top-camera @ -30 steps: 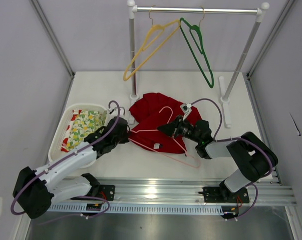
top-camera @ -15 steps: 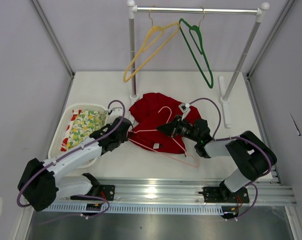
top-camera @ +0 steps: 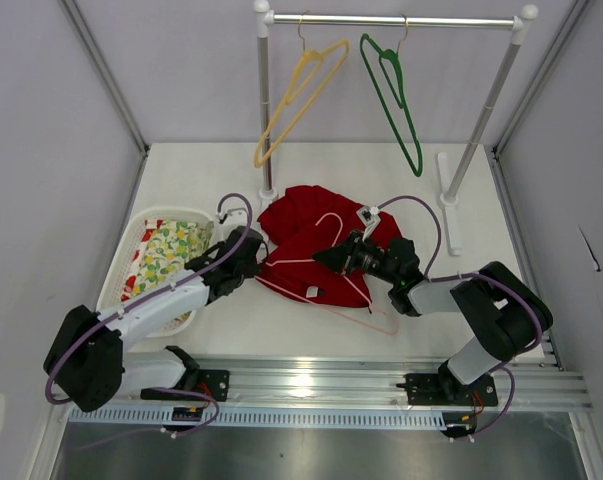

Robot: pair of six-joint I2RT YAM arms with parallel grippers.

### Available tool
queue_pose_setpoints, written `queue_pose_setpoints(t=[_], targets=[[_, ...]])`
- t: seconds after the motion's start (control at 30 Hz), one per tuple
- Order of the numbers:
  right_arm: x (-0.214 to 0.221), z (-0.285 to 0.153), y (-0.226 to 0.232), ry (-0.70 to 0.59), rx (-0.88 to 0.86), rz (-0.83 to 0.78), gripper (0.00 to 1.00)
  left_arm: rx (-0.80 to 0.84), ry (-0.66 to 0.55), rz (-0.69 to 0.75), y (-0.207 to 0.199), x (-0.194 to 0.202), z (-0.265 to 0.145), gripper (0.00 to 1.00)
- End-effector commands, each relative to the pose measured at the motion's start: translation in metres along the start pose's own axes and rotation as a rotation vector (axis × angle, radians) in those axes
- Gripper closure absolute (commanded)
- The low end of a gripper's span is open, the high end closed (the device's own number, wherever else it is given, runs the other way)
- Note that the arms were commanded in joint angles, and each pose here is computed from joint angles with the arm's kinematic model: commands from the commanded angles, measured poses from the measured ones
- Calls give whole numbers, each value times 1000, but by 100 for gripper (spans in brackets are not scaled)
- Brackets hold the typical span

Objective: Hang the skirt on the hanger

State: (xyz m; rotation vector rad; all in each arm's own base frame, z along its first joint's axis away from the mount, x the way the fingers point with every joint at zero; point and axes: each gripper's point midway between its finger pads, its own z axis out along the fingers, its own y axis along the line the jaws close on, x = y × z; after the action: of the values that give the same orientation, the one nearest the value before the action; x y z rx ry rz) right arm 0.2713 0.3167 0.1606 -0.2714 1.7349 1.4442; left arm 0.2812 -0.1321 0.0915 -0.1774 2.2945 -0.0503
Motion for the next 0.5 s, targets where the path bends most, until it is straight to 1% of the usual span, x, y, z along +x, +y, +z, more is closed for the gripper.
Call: queue_pose_setpoints(t=[0.0,0.3,0.47], targets=[[-19,8,14,-57,-50,-63,100,53,-18,-29,-14,-8,7,100],[-19,7,15,-51,-50,-68,100,109,16,-39,-21,9,13,100],[-20,8,15,-51,-50,-71,100,163,24,-46,-30,10,10,100]])
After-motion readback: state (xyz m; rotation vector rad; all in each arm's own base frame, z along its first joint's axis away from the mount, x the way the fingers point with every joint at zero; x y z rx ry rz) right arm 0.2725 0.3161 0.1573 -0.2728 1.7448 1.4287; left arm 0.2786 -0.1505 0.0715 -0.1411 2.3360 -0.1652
